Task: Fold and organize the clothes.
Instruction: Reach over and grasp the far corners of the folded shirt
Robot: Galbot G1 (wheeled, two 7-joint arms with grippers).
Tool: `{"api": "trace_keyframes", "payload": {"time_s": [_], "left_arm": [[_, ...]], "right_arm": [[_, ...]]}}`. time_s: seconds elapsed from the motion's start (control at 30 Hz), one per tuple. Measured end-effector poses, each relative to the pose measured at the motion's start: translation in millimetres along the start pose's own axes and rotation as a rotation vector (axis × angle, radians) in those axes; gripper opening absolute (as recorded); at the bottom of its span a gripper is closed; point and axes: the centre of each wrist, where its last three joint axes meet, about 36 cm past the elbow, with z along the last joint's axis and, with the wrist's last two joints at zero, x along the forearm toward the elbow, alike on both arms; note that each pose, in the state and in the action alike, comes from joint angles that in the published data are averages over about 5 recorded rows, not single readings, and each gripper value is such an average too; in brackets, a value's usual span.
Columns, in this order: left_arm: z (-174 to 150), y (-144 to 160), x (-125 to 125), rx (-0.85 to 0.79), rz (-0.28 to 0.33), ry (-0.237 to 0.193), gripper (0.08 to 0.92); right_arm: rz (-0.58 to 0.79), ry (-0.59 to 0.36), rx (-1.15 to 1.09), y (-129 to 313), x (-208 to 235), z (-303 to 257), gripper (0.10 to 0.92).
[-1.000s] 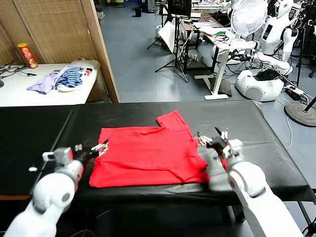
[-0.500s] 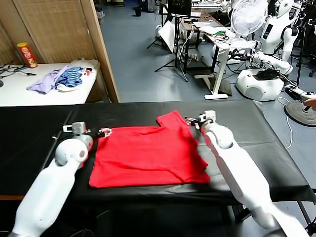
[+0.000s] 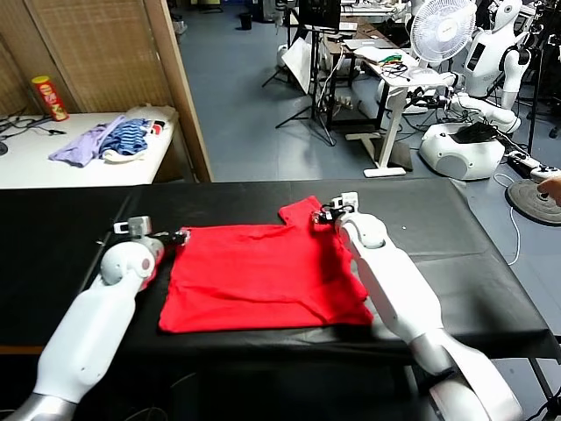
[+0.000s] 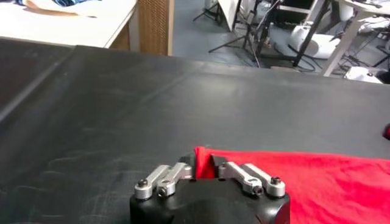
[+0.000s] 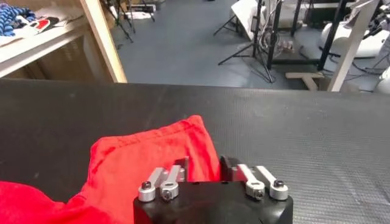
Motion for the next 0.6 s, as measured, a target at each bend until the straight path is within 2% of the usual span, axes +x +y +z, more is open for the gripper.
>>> {"api": "trace_keyframes", "payload": {"time_s": [0.1,0.3,0.47,0.6], "left_arm": [[1.1,-0.6,1.4,-0.006,-0.005,-0.023,0.135],[1.1,-0.1,13.2,-0.021,-0.017,-0.073,0.126],[0.9,-3.3,36.0,-0.045,-0.013,-0.109,0.126],[7.0,-9.0,58.5,-0.070,-0.019,-0.123,0.126]], "right_arm": [[-0.012,-0.039,-0.011,-4.0,4.3,2.7,0.122],[-0.047,-0.127,-0.036,-9.2,26.6,2.0,0.122],[-0.106,-0.178,-0.044,-16.0,62.0,4.3,0.122],[-0.130,-0.182,-0.058,-26.7,96.5,13.8,0.122]]}}
